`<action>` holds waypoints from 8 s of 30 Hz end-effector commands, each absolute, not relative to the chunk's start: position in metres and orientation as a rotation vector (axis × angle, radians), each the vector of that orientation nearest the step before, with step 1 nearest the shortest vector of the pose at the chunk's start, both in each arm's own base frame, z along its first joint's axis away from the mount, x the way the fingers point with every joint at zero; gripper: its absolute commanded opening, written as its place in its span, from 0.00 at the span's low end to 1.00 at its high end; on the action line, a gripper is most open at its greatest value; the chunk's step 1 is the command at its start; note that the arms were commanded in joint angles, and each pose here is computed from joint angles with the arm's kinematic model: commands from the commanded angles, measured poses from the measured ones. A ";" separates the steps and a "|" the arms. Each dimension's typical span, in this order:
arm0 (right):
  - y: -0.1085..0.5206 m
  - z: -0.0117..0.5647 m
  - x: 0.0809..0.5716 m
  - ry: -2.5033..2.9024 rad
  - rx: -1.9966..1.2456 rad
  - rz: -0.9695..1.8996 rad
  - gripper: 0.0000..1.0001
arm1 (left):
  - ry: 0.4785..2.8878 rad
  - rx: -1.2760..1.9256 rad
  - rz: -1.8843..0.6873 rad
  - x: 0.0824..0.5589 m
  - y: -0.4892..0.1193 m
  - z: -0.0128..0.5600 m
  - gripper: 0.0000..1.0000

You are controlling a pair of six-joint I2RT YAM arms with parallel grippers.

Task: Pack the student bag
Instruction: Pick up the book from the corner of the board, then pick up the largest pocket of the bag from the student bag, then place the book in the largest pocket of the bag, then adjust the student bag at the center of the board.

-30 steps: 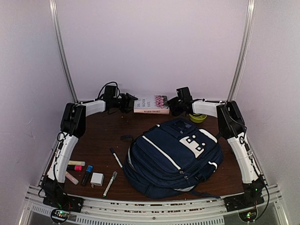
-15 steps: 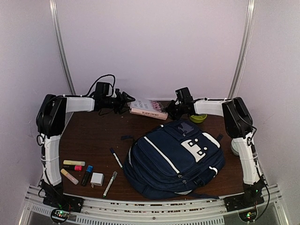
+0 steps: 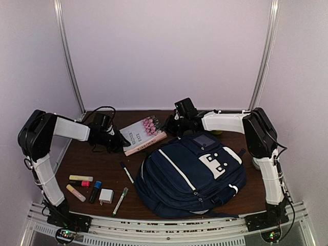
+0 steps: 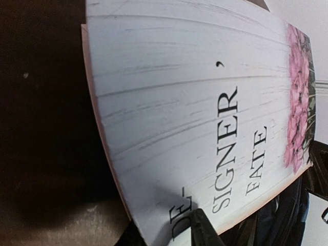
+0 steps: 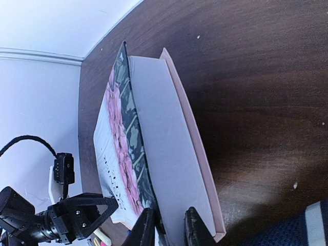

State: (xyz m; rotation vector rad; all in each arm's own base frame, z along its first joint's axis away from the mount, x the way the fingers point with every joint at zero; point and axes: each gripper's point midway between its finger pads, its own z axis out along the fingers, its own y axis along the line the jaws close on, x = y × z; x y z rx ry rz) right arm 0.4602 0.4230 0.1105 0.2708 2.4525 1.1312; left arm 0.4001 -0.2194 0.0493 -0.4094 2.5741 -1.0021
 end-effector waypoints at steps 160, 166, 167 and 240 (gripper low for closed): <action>0.295 0.362 0.254 2.000 -0.326 0.373 0.00 | 2.248 0.109 -1.210 0.164 -0.236 0.262 0.00; 0.321 0.359 0.236 1.987 -0.537 0.457 0.00 | 2.279 0.029 -1.192 0.186 -0.256 0.254 0.00; 0.324 0.359 0.231 1.980 -0.578 0.462 0.00 | 2.288 0.013 -1.184 0.190 -0.259 0.253 0.00; 0.294 0.239 0.168 2.228 -0.698 0.580 0.55 | 2.078 0.369 -1.071 0.183 -0.317 0.260 0.90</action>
